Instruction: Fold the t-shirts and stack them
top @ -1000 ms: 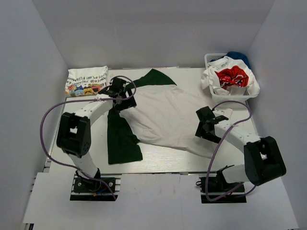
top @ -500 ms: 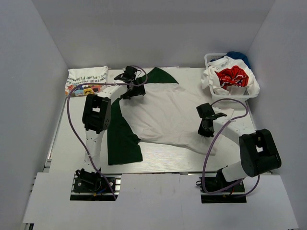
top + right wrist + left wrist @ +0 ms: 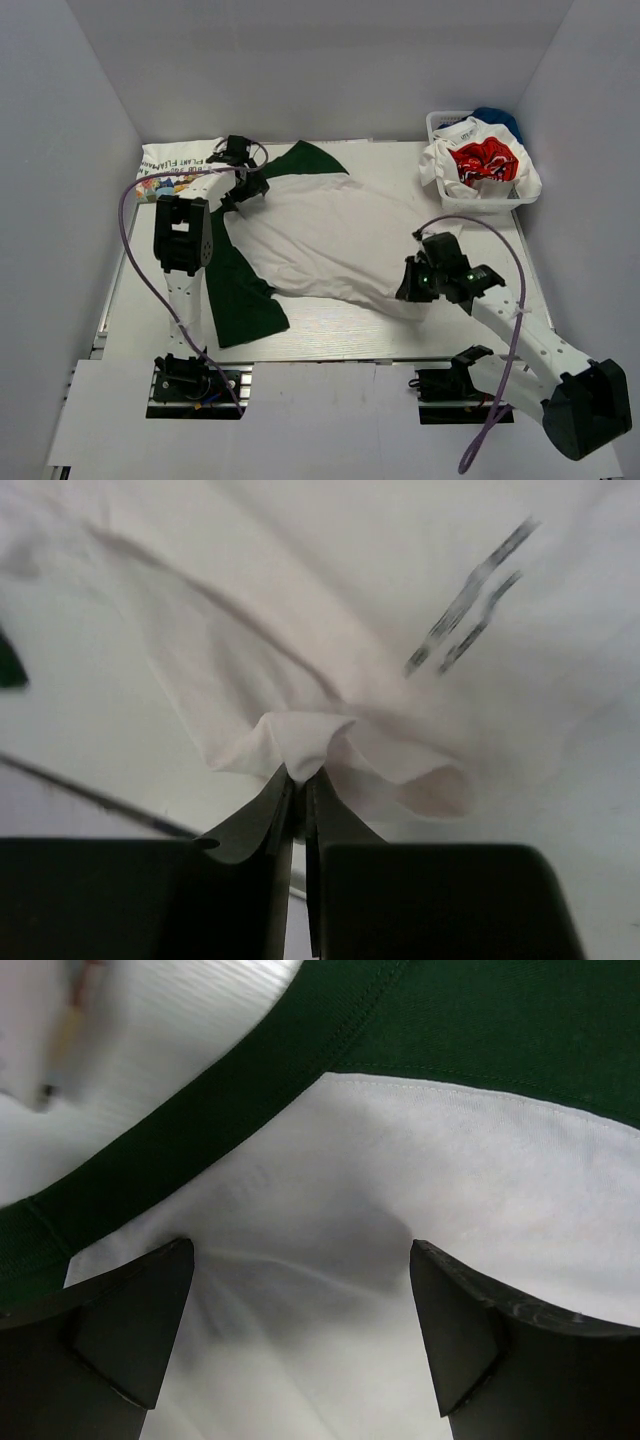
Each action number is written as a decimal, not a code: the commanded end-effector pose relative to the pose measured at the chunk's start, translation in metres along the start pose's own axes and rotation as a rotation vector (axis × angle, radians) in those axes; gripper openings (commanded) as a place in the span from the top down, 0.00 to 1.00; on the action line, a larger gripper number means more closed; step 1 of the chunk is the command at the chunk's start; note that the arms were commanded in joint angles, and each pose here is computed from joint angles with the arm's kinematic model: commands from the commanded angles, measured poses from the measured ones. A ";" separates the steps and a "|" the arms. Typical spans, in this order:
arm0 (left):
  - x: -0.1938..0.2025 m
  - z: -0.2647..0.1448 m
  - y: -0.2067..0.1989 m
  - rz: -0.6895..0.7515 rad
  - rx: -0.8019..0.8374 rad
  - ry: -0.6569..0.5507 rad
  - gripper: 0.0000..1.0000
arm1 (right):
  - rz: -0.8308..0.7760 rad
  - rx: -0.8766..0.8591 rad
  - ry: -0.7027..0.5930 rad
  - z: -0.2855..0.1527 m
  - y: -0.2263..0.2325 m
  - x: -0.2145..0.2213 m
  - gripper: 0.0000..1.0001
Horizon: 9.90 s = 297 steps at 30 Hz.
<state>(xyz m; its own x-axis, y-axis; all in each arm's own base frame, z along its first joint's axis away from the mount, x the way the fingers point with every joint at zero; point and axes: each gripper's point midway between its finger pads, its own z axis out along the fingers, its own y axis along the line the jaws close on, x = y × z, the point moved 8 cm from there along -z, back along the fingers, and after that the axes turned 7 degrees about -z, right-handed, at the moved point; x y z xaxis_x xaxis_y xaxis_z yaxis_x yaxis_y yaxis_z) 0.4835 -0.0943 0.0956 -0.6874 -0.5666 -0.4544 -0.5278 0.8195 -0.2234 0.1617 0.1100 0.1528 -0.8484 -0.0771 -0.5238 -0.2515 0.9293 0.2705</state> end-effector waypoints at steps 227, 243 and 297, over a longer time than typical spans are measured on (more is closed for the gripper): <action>0.142 -0.058 0.149 -0.067 -0.041 0.306 0.00 | 0.440 0.272 0.168 0.092 -0.053 0.005 0.10; 0.137 -0.199 0.161 -0.177 0.232 0.023 0.00 | -0.089 -0.164 -0.220 0.004 0.077 -0.052 0.10; 0.188 -0.135 0.195 -0.166 0.063 0.188 0.00 | -0.321 -0.147 -0.206 0.165 0.226 -0.163 1.00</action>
<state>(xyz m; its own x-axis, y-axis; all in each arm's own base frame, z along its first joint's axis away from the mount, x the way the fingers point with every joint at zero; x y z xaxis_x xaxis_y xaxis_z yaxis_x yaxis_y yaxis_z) 0.2008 -0.0619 0.1002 -0.6713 -0.6970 -0.2520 -0.5604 0.6998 -0.4430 0.3122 0.3976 0.1367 -0.6554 -0.3239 -0.6823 -0.6119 0.7573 0.2283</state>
